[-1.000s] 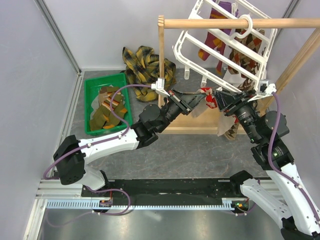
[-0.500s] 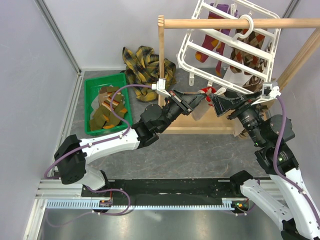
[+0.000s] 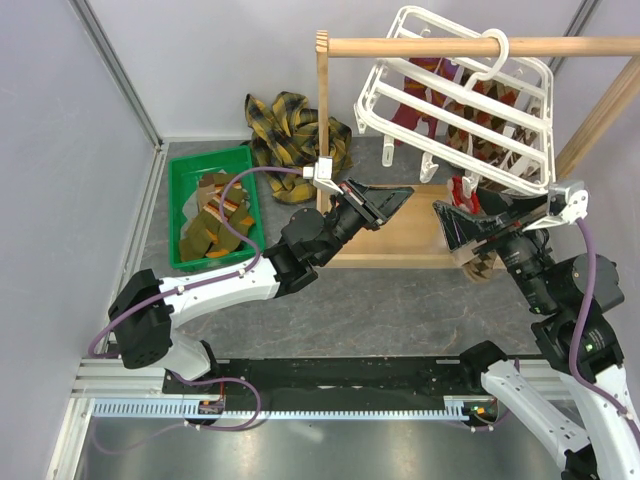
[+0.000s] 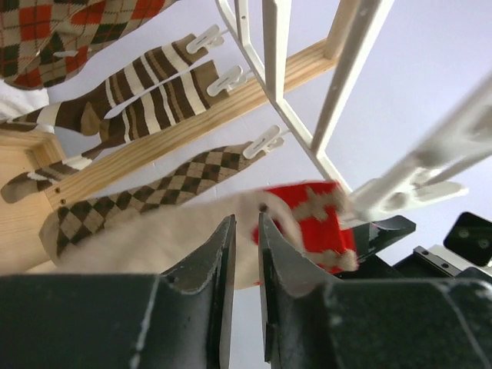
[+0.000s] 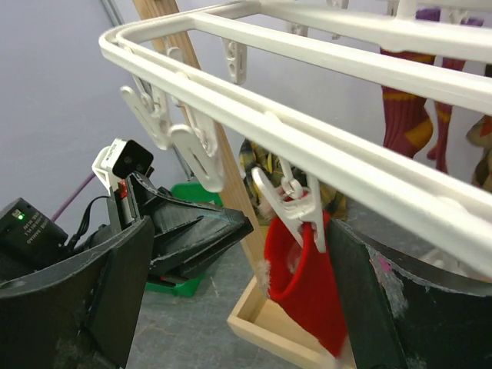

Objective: Clip the socks to the hanger
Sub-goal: Clamp the sock onto the hanger.

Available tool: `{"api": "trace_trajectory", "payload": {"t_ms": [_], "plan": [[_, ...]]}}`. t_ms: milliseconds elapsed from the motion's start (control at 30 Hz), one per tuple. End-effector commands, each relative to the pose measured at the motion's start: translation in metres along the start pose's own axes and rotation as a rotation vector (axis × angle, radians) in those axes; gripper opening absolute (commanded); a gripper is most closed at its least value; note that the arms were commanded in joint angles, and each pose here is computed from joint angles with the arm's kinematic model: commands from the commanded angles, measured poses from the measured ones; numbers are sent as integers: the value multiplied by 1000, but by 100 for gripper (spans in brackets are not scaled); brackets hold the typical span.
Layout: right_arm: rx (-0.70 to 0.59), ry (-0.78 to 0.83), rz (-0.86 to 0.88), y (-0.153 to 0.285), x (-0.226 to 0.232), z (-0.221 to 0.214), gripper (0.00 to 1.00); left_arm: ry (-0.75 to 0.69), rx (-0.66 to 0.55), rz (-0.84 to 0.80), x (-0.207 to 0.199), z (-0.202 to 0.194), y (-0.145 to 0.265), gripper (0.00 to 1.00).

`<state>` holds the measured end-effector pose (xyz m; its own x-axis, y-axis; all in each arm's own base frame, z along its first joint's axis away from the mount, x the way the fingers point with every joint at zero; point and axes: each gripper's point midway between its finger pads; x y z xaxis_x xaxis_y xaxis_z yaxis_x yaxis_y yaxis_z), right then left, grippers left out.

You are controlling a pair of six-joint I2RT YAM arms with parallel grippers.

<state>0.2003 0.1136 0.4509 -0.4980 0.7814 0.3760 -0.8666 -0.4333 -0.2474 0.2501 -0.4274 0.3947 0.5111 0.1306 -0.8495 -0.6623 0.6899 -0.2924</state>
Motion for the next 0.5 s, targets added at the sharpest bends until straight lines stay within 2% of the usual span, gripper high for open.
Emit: {"api": "trace_trajectory", "payload": {"t_ms": [0, 467], "plan": [[-40, 101, -38, 13, -6, 17, 98, -63, -52, -8, -9, 14, -2, 28], [-62, 167, -134, 32, -21, 31, 98, -132, -67, -5, -9, 21, 5, 57]]}}
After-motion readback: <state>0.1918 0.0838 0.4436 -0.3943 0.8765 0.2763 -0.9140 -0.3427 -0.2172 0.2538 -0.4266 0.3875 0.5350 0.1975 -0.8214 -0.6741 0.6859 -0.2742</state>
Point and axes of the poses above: each gripper's point midway between its finger pads, its own y axis back along the fingers, its own x axis along the line the jaws close on, z = x × y, and after that the axes turned 4 degrees about -y, right-handed
